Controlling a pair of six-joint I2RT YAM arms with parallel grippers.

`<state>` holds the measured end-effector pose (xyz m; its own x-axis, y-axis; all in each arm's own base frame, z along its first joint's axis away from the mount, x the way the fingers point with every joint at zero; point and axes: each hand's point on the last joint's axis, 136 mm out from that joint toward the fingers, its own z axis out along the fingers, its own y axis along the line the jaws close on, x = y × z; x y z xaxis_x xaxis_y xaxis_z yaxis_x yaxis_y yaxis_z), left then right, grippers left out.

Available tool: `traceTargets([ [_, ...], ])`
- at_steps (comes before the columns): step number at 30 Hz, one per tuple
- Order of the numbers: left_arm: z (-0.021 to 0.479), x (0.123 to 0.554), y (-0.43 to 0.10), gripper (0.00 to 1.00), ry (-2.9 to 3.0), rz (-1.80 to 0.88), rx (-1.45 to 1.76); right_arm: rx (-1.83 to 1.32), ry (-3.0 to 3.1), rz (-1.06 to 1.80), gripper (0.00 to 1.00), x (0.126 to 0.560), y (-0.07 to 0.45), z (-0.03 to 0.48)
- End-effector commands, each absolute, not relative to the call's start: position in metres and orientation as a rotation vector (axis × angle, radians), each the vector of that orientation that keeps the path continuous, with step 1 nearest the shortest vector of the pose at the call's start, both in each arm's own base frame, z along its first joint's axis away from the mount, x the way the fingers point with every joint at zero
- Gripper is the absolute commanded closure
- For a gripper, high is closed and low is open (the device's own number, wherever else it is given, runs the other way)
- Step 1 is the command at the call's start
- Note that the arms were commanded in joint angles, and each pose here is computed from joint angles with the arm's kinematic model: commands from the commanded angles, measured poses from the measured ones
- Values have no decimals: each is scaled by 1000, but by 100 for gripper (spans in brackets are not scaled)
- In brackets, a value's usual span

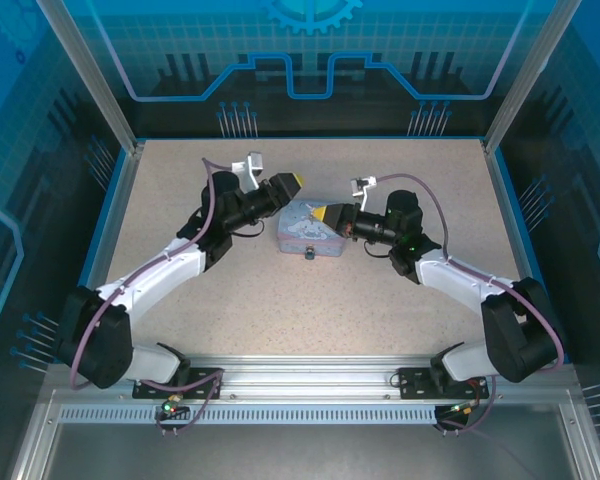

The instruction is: Unlock a padlock with a key

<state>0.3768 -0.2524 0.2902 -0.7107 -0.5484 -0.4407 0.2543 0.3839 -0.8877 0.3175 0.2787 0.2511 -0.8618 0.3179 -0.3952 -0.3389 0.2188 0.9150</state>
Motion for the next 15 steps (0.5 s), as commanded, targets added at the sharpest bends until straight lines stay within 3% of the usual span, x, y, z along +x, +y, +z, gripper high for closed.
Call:
traceTargets([
  [1, 282, 368, -267, 59, 1989, -1461, -141, -104, 1954, 1711, 100, 310, 278, 268],
  [15, 270, 364, -279, 74, 1968, -1563, -147, -60, 1924, 1766, 100, 318, 282, 273],
])
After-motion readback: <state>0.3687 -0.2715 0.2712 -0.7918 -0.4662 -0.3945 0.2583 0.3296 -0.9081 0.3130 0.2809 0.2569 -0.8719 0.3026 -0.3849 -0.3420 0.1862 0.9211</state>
